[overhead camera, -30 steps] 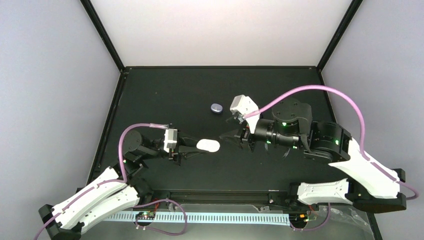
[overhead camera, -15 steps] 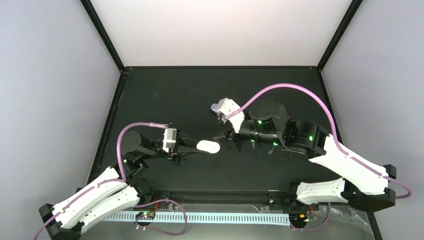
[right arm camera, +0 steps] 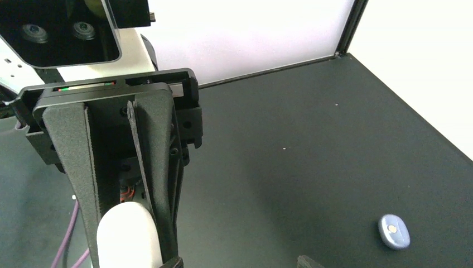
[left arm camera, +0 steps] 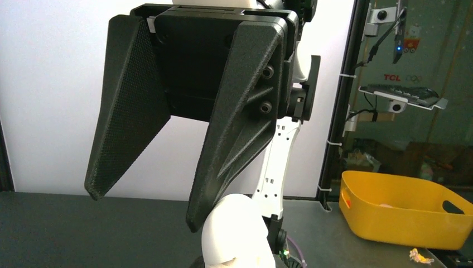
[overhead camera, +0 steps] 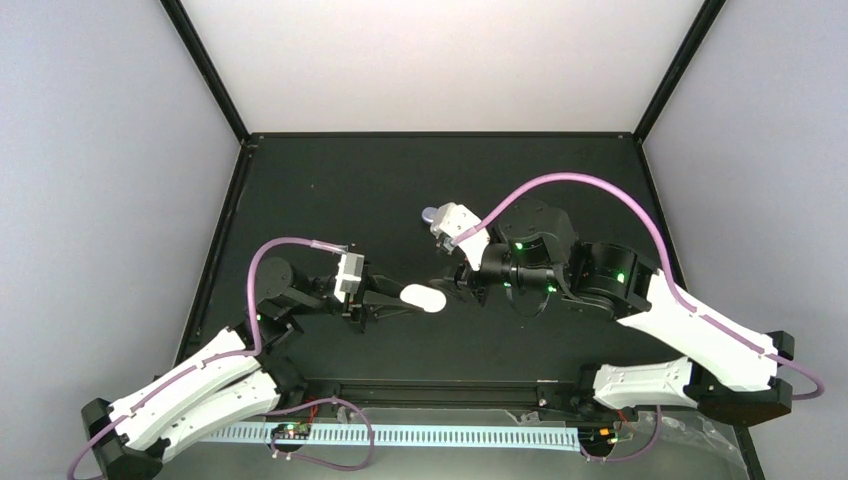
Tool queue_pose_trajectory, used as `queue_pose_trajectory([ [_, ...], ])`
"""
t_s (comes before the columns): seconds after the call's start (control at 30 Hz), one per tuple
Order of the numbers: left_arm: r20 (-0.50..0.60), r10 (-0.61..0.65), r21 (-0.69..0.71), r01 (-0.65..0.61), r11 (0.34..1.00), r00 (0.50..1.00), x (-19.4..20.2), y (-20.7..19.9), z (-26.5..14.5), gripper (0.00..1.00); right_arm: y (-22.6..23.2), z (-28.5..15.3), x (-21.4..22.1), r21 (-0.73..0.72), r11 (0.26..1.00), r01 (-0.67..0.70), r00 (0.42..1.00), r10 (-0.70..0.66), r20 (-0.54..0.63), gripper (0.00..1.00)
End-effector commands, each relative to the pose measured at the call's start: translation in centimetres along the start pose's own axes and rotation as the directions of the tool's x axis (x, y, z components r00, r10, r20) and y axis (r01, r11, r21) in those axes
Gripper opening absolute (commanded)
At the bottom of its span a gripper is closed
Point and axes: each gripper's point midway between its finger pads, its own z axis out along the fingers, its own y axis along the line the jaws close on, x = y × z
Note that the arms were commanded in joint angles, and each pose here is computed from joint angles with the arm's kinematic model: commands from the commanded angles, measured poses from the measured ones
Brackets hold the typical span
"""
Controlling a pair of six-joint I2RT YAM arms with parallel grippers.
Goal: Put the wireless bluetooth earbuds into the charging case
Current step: Open the charging case.
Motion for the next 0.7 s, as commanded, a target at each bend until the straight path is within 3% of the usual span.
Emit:
queue_pose_trajectory([
  [0.0,0.087,0.071,-0.016,-0.07,0.997,0.994,-3.6,-0.3,0.0,0.02,0.0,-2.0,-0.9,0.01,0.999,-0.035,0.997,0.034,0.065,0.54],
  [0.13,0.082,0.067,-0.019,-0.065,0.998,0.994,-3.2,-0.6,-0.4,0.02,1.4,-4.7,-3.2,-0.072,0.997,-0.022,0.981,0.035,0.189,0.64],
  [0.23,0.092,0.066,-0.019,-0.065,0.998,0.994,-3.5,-0.8,-0.6,0.02,2.8,-4.5,-2.6,-0.148,0.989,0.003,0.988,0.02,0.154,0.77],
  [0.33,0.101,0.063,-0.012,-0.063,0.998,0.993,-3.9,-1.0,-0.6,0.02,3.5,-3.5,-1.4,-0.195,0.981,0.006,0.995,0.014,0.103,0.82],
  [0.43,0.109,0.062,-0.005,-0.062,0.998,0.992,-4.1,-1.1,-0.6,0.01,3.8,-2.7,-0.7,-0.212,0.977,0.003,0.997,0.014,0.076,0.85],
  [0.67,0.119,0.072,0.015,-0.074,0.997,0.99,-4.5,-1.6,-0.7,0.02,1.5,-1.1,0.2,-0.086,0.996,-0.019,1.0,0.021,0.019,0.85],
])
